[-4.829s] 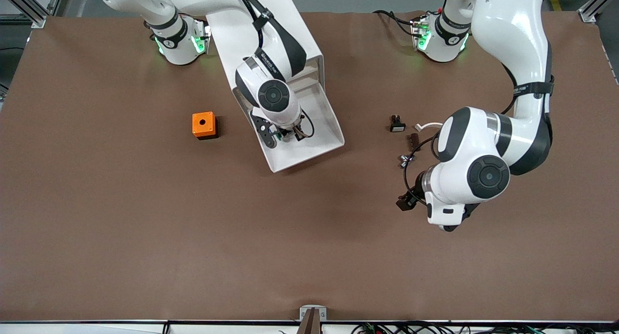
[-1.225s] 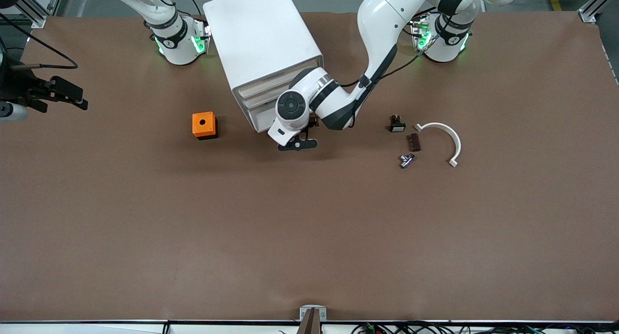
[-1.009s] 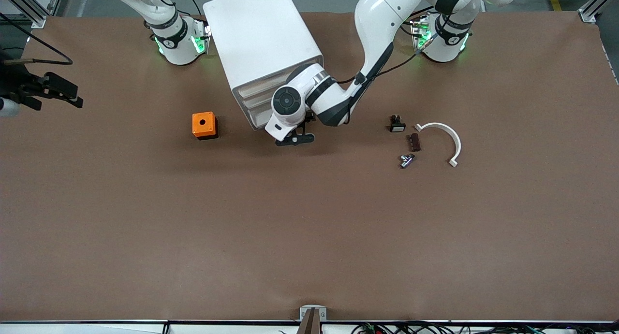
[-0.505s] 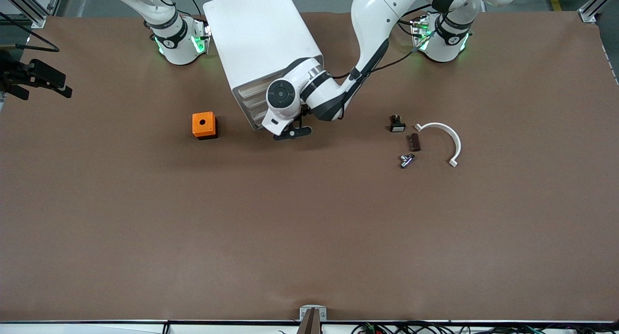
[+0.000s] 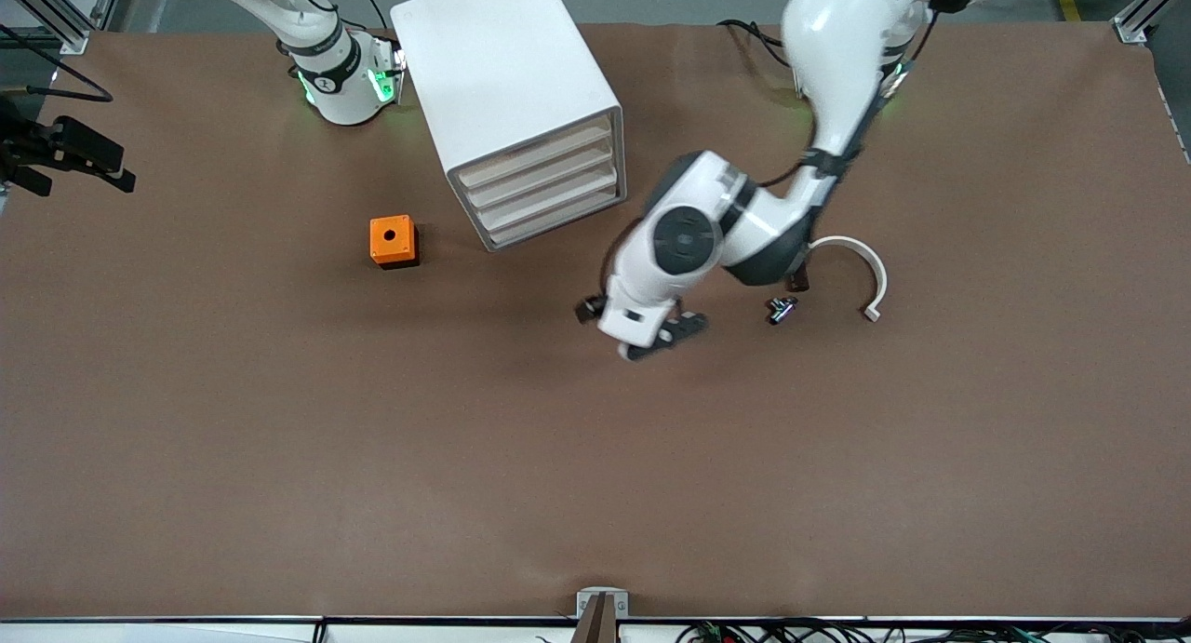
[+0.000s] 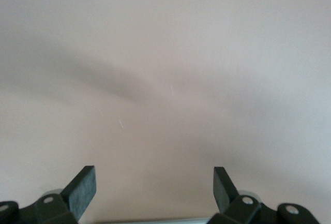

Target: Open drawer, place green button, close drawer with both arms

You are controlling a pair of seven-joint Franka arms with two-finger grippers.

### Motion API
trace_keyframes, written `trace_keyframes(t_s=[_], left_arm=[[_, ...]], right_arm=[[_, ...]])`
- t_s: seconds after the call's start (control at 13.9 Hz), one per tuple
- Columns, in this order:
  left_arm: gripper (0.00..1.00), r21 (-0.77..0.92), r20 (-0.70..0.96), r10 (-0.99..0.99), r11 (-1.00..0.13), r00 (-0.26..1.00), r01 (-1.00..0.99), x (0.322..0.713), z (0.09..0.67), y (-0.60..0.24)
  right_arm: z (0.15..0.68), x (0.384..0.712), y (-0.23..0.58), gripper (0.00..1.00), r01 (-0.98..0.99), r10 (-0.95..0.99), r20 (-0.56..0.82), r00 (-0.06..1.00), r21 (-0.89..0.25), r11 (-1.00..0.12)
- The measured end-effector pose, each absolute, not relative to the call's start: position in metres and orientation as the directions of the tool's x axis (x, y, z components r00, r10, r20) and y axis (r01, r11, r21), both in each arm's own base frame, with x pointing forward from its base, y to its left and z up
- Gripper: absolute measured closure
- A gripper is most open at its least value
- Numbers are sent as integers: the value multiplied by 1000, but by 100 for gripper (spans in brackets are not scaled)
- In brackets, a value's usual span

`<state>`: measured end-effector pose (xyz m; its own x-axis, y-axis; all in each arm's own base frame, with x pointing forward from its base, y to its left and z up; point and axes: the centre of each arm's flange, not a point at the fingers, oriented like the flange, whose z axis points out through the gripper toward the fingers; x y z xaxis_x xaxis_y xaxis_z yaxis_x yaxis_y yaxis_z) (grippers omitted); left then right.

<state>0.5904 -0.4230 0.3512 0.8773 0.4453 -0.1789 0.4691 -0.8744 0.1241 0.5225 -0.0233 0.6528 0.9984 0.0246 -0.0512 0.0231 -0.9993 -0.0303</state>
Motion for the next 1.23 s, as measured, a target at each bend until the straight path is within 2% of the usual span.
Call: trace_keyframes(t_s=[0.22,0.58,0.86,1.23], left_arm=[[0,128,-63,524,-840,849,528,639,398,-336],[0,118,-38,622,-774,782,622,660,463,-236],[0,62,42,542,-840,840,539,651,522,-176],[0,-40,24,396,-917,918,396,606,599,-113]], right_arm=[[646,529,-21,0,27,28,-51,998,-29,-999],[636,536,-23,0,24,24,-13,1000,-25,-999],[632,534,-23,0,23,23,-17,1000,-25,-999],[633,532,-25,0,-13,-12,-22,1000,-24,-1000]])
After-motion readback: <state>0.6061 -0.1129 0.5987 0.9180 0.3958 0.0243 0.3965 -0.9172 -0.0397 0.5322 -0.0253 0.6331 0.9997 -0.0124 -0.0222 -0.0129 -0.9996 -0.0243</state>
